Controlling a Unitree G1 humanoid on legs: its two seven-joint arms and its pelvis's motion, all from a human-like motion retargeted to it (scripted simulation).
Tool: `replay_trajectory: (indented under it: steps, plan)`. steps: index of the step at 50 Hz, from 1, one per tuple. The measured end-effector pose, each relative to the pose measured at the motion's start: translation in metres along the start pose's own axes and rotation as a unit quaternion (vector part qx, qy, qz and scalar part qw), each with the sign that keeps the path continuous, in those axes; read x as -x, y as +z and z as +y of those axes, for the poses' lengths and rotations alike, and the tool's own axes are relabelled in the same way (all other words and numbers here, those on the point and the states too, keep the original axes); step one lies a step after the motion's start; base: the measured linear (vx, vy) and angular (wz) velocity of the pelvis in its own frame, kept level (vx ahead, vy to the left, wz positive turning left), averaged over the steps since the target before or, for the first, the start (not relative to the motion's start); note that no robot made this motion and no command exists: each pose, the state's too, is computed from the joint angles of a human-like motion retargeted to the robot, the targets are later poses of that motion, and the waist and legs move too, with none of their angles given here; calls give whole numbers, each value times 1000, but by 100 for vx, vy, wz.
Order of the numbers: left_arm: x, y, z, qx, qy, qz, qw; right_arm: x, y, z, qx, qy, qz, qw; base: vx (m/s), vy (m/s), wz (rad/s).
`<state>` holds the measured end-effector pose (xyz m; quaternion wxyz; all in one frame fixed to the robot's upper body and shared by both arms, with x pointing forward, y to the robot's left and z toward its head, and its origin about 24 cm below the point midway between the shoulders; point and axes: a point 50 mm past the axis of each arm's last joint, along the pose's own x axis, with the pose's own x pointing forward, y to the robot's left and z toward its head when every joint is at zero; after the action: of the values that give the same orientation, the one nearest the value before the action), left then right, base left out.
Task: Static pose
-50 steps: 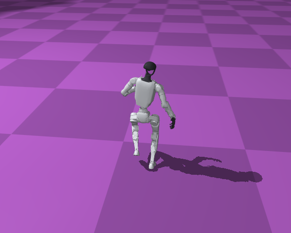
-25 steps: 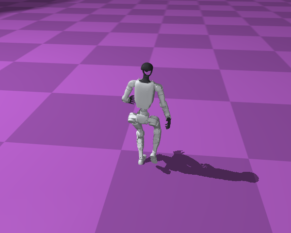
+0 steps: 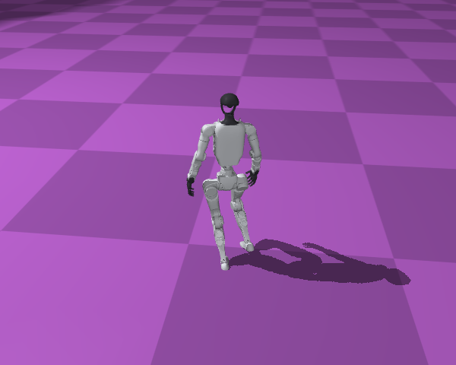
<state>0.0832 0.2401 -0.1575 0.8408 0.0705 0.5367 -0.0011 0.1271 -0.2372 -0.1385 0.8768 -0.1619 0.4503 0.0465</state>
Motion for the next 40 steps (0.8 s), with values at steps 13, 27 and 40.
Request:
replay_trajectory:
  steps: [13,27,40]
  plan:
    - [-2,7,1,9,-5,-11,1000,4,-22,10,-7,43,60,997,11,-16,126]
    - [1,-9,0,49,-5,18,999,6,-34,18,-68,41,86,993,-3,-14,148]
    - [12,-44,-8,54,-37,70,995,8,-42,21,-93,24,106,990,5,-5,176]
